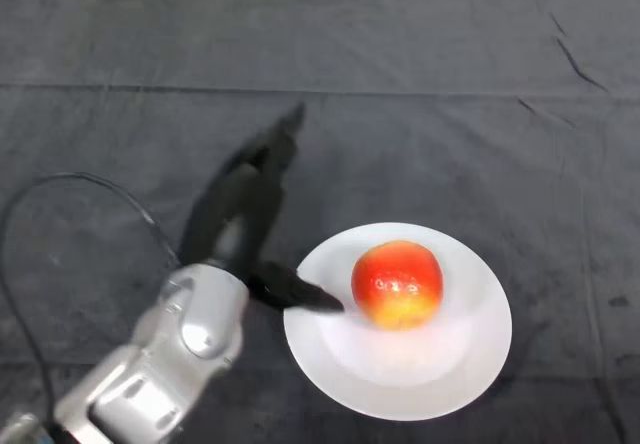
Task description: Move the apple to the plate
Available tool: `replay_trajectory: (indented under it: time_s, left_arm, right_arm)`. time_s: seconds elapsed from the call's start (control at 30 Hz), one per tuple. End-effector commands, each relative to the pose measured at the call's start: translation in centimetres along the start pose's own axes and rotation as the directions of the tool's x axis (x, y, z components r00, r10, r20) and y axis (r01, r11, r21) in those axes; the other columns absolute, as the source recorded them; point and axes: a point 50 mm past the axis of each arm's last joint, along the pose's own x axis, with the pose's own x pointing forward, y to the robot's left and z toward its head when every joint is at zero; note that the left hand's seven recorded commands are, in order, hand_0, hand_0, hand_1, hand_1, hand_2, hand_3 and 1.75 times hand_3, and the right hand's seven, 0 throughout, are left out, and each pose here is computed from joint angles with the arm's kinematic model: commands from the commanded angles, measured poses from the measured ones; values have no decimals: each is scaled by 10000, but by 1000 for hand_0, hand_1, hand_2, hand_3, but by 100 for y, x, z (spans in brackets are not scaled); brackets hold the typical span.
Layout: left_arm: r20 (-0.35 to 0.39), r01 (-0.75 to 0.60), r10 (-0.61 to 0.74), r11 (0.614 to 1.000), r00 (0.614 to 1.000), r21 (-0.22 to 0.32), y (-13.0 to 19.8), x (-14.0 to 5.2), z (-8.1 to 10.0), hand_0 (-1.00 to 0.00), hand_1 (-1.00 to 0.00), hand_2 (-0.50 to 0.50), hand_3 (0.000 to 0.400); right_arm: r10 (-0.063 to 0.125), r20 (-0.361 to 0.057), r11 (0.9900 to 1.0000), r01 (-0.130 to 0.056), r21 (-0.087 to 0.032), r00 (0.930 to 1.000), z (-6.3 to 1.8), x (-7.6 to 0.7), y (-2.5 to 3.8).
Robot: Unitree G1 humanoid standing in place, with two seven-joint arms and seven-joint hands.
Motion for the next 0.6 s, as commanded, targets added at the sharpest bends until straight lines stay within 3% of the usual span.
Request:
replay_trajectory:
  time_s: [0.03,0.3,0.6]
  left_arm:
    - [49,-620,621,9980,9981,-133,174,-81,-65,0,0,0,0]
    - [-338,-2618,2601,9634,9650,-584,571,-216,-271,0,0,0,0]
    - [-886,-4539,4470,8871,8901,-838,929,-396,-499,0,0,0,0]
  right_arm:
    - [242,345,9995,-249,193,9991,78,37,91]
    - [244,344,9995,-250,181,9991,77,36,91]
    - [244,342,9996,-250,166,9991,76,36,91]
